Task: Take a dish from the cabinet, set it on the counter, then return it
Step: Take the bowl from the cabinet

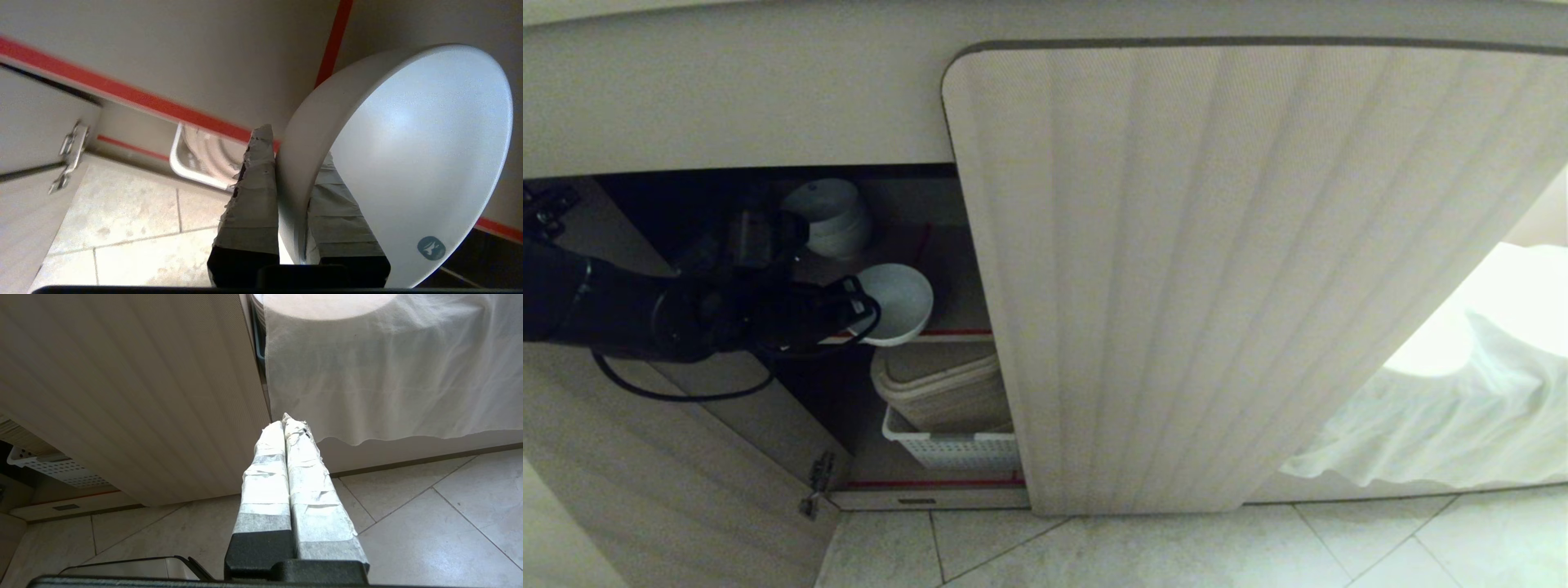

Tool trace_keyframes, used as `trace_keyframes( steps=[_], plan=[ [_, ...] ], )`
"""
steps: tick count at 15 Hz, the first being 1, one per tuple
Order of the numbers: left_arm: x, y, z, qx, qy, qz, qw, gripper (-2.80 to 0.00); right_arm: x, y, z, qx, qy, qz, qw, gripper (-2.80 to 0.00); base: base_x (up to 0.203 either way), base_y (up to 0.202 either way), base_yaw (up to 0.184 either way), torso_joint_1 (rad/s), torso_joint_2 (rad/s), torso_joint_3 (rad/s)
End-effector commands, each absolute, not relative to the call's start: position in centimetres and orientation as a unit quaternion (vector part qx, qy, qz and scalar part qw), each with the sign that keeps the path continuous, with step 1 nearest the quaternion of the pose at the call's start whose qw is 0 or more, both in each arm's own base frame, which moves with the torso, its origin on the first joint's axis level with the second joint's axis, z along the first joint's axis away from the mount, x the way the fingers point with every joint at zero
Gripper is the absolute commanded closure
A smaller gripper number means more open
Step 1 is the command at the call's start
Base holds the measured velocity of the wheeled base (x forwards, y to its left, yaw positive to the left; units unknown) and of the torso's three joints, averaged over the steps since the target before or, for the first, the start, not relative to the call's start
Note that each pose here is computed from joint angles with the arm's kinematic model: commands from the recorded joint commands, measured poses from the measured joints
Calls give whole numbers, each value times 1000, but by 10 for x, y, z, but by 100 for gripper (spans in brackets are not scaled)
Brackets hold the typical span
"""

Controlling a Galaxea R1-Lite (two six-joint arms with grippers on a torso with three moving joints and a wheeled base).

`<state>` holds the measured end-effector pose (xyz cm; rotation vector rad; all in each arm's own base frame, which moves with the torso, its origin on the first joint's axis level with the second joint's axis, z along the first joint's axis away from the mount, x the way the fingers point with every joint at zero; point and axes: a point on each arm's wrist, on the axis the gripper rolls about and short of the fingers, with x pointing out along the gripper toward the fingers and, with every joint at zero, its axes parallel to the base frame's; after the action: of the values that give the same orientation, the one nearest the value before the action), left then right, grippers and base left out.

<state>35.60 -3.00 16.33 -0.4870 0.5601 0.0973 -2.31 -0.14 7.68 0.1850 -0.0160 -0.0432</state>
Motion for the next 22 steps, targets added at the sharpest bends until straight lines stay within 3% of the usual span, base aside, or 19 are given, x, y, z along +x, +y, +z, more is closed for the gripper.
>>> trace_keyframes(
  steps=[1, 22],
  plan=[
    [347, -30, 165, -239, 275, 47, 930, 0, -23, -1, 77, 93, -7, -22, 995, 0, 0, 0, 0, 0, 0, 0],
    [281, -40, 154, -236, 317, 35, 918, 0, -23, -1, 77, 93, -7, -22, 995, 0, 0, 0, 0, 0, 0, 0]
  ],
)
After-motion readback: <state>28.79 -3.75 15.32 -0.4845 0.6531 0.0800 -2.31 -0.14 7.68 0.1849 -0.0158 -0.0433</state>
